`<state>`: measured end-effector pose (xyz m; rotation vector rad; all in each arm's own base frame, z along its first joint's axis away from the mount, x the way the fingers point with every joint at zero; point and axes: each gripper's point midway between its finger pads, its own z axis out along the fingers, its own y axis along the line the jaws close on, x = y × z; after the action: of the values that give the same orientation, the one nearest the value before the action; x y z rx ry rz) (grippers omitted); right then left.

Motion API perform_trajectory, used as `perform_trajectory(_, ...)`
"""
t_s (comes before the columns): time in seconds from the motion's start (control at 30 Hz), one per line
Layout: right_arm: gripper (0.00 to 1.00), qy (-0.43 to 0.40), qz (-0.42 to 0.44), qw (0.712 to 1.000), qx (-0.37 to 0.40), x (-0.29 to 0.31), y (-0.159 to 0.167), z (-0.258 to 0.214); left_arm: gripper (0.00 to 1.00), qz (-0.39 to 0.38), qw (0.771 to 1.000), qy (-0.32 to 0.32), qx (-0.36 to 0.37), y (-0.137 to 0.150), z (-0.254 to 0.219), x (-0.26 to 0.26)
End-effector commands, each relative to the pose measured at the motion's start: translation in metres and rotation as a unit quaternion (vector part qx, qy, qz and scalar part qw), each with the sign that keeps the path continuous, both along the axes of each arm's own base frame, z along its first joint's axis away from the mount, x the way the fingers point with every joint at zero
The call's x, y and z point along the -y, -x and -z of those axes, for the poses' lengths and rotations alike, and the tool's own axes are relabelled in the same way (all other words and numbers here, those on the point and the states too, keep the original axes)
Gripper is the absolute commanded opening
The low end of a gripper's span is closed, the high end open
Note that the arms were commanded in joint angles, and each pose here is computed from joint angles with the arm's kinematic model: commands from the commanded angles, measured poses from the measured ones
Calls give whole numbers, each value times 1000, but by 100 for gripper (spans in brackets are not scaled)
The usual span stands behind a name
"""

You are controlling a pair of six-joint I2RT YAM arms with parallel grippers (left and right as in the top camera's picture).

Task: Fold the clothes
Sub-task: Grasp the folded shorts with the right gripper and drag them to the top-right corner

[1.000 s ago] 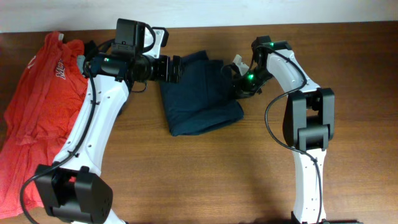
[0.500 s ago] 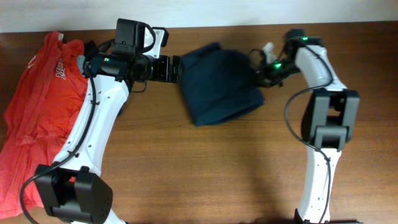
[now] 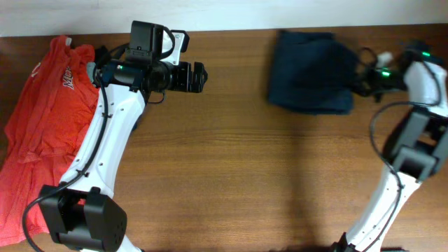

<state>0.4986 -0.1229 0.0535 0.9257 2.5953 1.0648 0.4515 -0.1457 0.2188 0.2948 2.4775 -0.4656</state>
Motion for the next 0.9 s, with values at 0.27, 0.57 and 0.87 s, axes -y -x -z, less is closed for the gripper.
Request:
perform_trajectory(0.27,4,-19,255,959,-121,161,94,7,99,2,999,-3,42,-5,-24,-2)
perform_trajectory(0.57,4,-32,310,932,-187,166,115,13,99,-4,999,-9,45,-7,-24,-5)
perform_trajectory(0.87,4,22,323,911,-254,132,96,26,99,-4,999,-10,43,-6,-23,-5)
